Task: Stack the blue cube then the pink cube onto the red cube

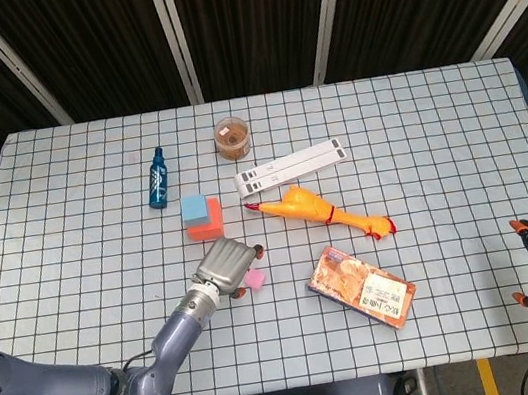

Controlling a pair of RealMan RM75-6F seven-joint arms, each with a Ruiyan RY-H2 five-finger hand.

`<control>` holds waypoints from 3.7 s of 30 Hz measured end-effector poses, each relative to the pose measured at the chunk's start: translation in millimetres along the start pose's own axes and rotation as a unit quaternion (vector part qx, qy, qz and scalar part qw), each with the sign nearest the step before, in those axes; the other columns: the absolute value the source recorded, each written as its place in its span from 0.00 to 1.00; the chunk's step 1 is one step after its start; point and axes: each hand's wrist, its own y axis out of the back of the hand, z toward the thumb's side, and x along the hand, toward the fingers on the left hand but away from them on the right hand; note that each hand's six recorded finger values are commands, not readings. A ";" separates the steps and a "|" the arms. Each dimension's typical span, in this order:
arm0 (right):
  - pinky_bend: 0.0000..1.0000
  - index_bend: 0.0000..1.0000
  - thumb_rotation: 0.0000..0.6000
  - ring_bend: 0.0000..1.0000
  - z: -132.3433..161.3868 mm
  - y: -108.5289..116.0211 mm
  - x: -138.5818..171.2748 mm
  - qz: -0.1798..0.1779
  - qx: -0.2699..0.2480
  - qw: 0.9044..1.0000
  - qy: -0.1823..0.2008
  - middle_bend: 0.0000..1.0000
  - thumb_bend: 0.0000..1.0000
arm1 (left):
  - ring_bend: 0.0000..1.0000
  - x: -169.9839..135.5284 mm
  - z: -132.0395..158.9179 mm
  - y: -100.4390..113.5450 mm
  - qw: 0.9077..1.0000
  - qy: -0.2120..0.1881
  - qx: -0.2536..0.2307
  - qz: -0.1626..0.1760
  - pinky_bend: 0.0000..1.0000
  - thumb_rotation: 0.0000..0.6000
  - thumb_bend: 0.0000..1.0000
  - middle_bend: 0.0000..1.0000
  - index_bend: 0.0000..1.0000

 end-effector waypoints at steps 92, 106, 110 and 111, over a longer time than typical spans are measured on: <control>0.34 0.06 1.00 0.18 -5.0 -0.5 -1.0 0.007 -0.011 1.000 -0.006 0.10 0.13 | 0.77 28.7 17.2 -13.9 0.997 0.002 0.062 -0.041 0.86 1.00 0.33 0.89 0.43; 0.34 0.06 1.00 0.18 -6.3 -1.2 -1.7 0.008 -0.012 1.000 -0.008 0.10 0.13 | 0.77 23.6 16.7 -0.2 0.998 0.008 0.063 -0.030 0.86 1.00 0.37 0.89 0.49; 0.34 0.06 1.00 0.18 -5.9 -0.9 -1.1 0.007 -0.012 1.000 -0.007 0.10 0.13 | 0.77 18.5 10.8 14.5 0.998 0.022 0.049 -0.020 0.86 1.00 0.37 0.89 0.50; 0.34 0.06 1.00 0.18 -5.6 -0.7 -0.7 0.007 -0.012 1.000 -0.007 0.10 0.13 | 0.77 16.4 7.7 20.1 0.999 0.028 0.043 -0.015 0.86 1.00 0.37 0.89 0.51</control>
